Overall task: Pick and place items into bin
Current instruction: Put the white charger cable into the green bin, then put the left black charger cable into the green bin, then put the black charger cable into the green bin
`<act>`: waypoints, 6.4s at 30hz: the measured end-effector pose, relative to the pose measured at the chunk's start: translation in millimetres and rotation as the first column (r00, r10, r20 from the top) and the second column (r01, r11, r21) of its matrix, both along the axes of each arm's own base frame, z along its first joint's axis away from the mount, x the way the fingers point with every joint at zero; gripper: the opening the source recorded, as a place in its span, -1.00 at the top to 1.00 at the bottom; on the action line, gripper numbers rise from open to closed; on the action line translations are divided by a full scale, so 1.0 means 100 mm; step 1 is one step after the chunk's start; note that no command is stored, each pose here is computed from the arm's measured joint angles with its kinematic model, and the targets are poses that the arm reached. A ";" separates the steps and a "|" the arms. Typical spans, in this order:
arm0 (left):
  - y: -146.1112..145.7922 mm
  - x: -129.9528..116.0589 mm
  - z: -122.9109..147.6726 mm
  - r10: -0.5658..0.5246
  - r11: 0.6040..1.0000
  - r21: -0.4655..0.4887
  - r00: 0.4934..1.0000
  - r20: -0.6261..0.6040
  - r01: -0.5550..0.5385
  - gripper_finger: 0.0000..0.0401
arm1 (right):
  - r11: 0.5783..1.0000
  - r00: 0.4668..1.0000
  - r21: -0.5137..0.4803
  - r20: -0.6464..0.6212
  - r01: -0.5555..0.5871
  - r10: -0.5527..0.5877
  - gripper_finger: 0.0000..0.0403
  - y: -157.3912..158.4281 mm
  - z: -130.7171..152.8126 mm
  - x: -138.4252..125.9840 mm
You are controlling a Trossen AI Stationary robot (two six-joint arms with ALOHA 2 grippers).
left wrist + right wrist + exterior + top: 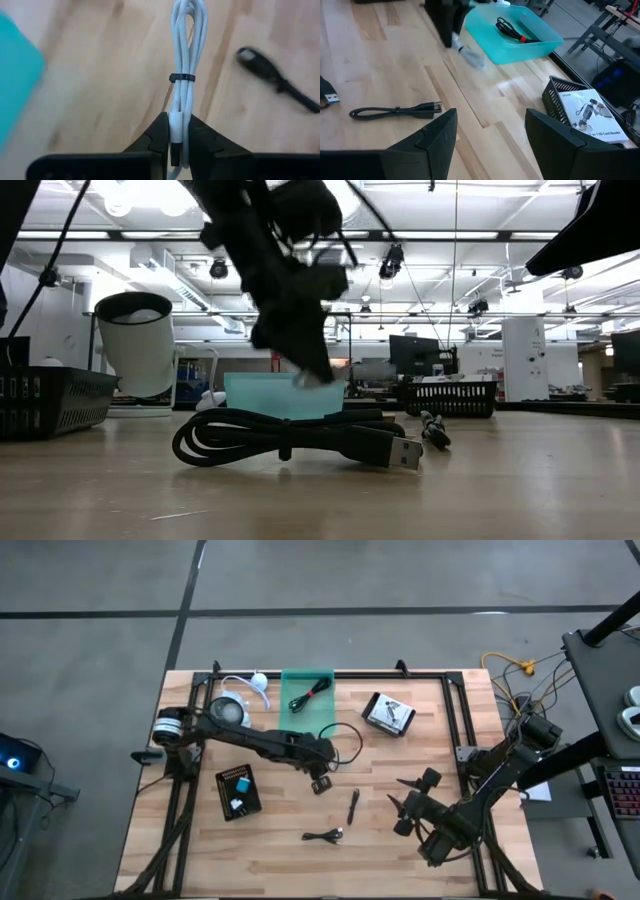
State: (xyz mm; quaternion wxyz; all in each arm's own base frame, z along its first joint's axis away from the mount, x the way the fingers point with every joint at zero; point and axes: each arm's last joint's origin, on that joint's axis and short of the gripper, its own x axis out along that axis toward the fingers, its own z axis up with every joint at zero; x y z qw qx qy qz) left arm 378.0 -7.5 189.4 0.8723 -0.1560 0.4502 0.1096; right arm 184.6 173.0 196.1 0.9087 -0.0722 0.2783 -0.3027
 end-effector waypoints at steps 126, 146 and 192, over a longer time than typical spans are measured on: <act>-0.65 -0.37 0.66 -0.424 0.717 0.515 0.880 -0.212 0.470 0.96 | 0.999 0.999 0.034 0.035 0.021 -0.022 -0.09 -0.01 -0.04 0.02; 1.15 -0.57 0.81 0.018 0.857 0.508 0.982 -0.190 0.082 0.97 | 1.000 1.000 0.025 0.021 0.015 -0.015 -0.09 -0.02 -0.06 0.01; -0.09 -0.09 0.47 -0.107 0.993 -0.034 0.987 0.121 0.112 0.09 | 0.983 0.955 -0.042 -0.247 -0.180 0.164 -0.09 -0.12 -0.09 0.35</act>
